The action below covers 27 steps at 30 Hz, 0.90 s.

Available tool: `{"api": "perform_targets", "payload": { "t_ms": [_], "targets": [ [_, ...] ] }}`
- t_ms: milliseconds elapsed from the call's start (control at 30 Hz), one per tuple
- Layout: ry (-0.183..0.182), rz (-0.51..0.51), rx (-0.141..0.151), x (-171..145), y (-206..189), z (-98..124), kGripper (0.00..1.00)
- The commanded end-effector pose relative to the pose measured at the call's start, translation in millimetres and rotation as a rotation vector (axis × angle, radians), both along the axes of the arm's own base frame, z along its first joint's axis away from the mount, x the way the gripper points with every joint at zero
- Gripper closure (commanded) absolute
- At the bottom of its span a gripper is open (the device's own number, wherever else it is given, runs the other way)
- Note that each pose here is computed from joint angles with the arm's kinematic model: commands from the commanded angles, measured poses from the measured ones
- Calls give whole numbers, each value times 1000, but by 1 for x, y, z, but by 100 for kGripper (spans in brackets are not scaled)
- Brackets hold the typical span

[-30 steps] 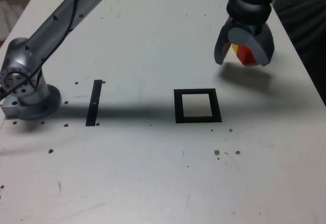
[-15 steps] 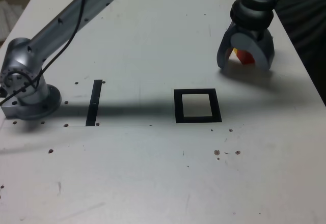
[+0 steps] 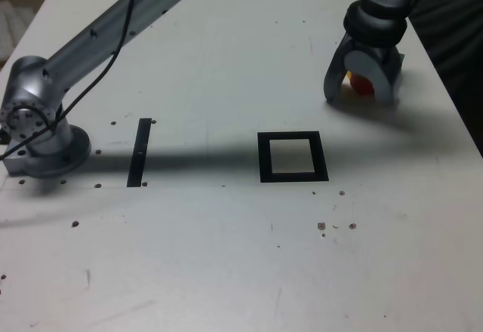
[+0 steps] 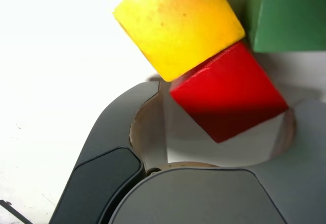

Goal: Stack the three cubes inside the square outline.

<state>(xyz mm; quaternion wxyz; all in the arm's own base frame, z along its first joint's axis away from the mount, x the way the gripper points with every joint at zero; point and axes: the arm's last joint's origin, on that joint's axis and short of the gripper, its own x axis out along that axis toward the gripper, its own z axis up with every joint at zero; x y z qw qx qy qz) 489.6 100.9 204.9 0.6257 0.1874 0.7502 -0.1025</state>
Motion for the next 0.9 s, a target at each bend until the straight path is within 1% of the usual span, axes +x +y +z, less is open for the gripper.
{"api": "perform_targets", "payload": {
  "t_ms": [0,67,100,133,200,500,867],
  "targets": [
    [4,4,5,1,2,-2,40],
    [-2,3,10,1,2,-3,52],
    [-3,2,10,2,2,-3,55],
    [-7,1,11,2,2,-2,61],
    [-8,-1,10,2,2,-2,65],
    [-1,-1,3,0,2,1,67],
    [2,0,5,-11,-6,17,67]
  ]
}}
